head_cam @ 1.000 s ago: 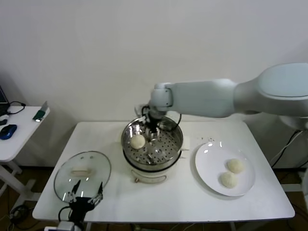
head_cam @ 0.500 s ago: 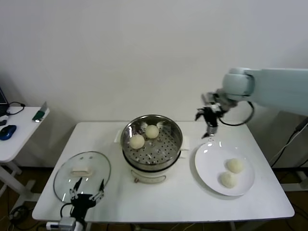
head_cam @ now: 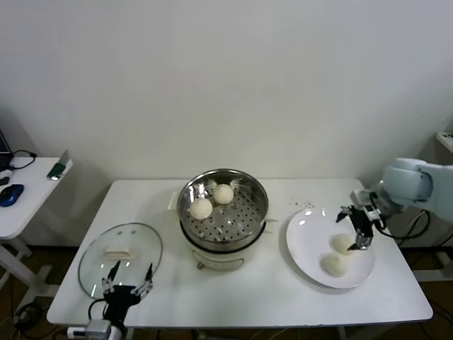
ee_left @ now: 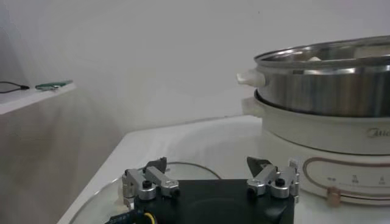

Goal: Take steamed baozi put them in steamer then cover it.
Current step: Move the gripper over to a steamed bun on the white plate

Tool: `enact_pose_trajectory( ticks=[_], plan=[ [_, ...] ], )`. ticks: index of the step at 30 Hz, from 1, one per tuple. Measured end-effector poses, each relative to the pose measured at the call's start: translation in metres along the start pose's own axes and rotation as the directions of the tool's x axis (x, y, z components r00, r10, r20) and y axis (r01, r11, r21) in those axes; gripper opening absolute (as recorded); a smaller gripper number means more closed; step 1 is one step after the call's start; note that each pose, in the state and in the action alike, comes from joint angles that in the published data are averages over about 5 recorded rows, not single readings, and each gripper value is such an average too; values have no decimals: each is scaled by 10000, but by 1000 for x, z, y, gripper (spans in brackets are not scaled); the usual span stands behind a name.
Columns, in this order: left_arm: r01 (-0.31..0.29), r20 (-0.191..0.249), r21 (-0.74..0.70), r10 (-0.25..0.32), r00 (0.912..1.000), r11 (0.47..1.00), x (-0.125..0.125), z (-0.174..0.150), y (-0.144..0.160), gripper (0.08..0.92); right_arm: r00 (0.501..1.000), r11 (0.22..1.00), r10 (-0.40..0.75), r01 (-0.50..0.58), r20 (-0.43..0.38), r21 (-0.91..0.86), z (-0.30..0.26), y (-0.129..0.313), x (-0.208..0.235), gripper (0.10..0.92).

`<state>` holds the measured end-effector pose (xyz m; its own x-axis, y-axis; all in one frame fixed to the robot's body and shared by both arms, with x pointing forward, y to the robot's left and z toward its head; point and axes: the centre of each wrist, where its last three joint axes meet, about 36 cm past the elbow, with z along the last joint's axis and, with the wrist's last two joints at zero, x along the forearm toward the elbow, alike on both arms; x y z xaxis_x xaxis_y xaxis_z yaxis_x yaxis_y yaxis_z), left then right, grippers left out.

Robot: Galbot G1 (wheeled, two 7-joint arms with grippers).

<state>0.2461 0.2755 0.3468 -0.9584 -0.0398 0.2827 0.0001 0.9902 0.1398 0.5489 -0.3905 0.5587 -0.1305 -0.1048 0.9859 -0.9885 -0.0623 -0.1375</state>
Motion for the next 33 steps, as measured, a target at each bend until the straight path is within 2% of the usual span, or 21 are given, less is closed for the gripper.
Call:
enact_pose_trajectory(
  ticks=[13,33],
  plan=[
    [-18,-121,-69,17,9999,10000,4,2,0,823,9994,9998,-125,119,-310,-173,9,13,-57,823],
    [24,-139,-114,-25,9999,9999,5,4,1,823,9980,9994,-304,294,-551,-177,2,13,-107,803]
  ],
)
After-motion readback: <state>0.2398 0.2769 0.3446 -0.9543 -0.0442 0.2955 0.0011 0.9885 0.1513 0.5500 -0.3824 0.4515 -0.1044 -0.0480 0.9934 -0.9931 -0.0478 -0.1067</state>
